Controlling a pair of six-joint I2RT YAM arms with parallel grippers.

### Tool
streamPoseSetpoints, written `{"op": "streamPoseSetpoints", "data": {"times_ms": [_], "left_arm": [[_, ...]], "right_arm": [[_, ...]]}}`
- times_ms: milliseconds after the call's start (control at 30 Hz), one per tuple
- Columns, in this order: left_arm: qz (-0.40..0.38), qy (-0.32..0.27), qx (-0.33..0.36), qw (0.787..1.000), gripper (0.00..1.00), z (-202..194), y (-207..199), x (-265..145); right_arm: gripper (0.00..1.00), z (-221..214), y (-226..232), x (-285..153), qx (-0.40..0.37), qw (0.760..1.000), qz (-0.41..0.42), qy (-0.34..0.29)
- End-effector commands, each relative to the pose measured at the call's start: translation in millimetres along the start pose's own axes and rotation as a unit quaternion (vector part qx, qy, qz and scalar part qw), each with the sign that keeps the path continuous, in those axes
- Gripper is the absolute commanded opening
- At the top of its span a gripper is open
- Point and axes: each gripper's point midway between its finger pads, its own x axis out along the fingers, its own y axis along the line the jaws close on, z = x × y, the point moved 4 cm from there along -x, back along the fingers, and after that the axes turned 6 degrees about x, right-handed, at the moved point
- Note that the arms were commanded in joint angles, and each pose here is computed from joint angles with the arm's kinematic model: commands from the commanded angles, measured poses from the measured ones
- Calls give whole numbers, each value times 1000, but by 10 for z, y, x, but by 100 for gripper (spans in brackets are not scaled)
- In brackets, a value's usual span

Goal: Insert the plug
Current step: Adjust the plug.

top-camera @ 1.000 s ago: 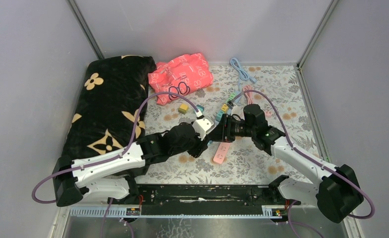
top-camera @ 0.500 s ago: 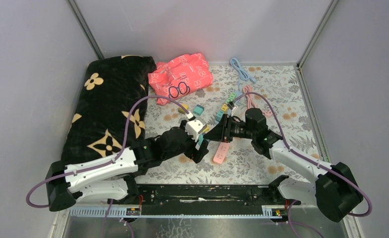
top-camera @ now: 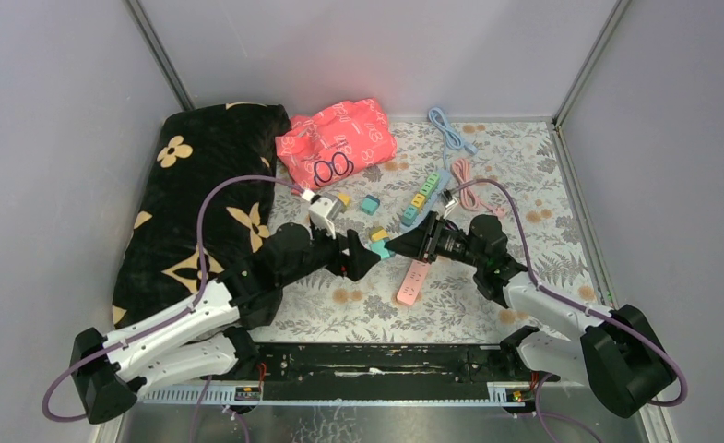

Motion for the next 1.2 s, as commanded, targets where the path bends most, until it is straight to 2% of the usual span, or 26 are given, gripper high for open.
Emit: {"op": "streamPoseSetpoints", "data": {"times_ms": [0,300,633,800,1167], "left_arm": [[-51,-57,-94,993,89,238,-63,-45],[-140,-96,-224,960,81,330,-105,-62],[-206,-140,-283,926,65,424,-202,-42],[-220,-139,-294,920,52,432,-221,9],[-209,-141,-293,922,51,429,-186,55]], "right_arm": [[11,150,265,-41,-35,996,70,-53],[11,170,364,-82,-37,989,120,-75],[11,190,419,-113,-25,984,149,-91],[11,181,441,-121,-19,982,163,-90],[11,147,448,-121,-6,980,182,-78]]}}
